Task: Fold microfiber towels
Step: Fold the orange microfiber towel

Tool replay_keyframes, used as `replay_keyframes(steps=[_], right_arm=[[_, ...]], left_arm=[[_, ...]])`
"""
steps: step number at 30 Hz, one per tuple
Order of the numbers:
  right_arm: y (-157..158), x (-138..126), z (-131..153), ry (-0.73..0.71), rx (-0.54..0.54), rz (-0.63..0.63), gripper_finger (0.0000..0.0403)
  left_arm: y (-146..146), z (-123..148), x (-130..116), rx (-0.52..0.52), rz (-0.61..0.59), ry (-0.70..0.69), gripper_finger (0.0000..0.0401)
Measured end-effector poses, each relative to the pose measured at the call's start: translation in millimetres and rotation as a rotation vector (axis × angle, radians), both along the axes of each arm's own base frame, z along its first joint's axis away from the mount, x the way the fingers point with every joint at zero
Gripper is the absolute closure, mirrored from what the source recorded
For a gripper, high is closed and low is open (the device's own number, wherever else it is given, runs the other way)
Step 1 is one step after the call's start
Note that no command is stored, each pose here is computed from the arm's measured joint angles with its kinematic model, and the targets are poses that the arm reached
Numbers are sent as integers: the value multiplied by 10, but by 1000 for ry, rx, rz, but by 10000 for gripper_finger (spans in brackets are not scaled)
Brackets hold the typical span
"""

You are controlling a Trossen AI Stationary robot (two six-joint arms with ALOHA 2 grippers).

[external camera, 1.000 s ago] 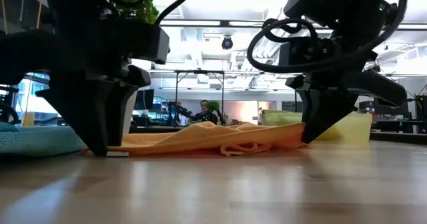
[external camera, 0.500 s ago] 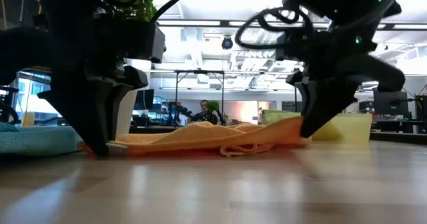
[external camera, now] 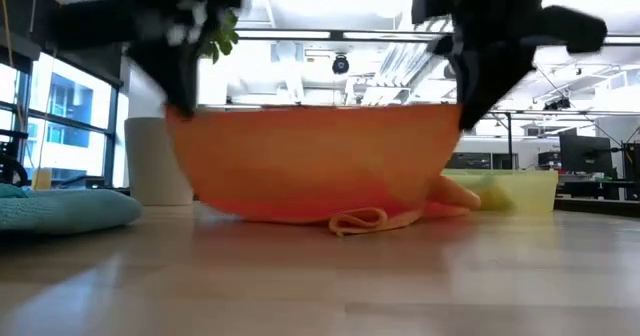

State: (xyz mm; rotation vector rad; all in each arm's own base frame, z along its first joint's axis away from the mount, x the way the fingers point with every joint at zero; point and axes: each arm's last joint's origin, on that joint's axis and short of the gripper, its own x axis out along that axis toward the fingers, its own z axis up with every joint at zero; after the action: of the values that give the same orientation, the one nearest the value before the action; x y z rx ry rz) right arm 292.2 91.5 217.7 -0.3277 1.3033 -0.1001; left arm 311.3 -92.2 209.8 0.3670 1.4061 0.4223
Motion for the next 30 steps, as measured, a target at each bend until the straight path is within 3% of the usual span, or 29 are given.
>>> replay_keyframes(steps=[9,15,25,30], right_arm=[[-62,-26,644,27,-239,-26,403],[-117,-66,1070,1,-368,-39,403],[-162,-99,1506,-85,-496,-12,403],[-187,-104,1609,-73,-631,60,403]], left_arm=[[139,834,-112,228,0,-62,398],[284,1370,-241,292,7,-194,398],[466,1723,-413,308,-23,-263,398],[503,1770,-421,410,-88,-227,398]])
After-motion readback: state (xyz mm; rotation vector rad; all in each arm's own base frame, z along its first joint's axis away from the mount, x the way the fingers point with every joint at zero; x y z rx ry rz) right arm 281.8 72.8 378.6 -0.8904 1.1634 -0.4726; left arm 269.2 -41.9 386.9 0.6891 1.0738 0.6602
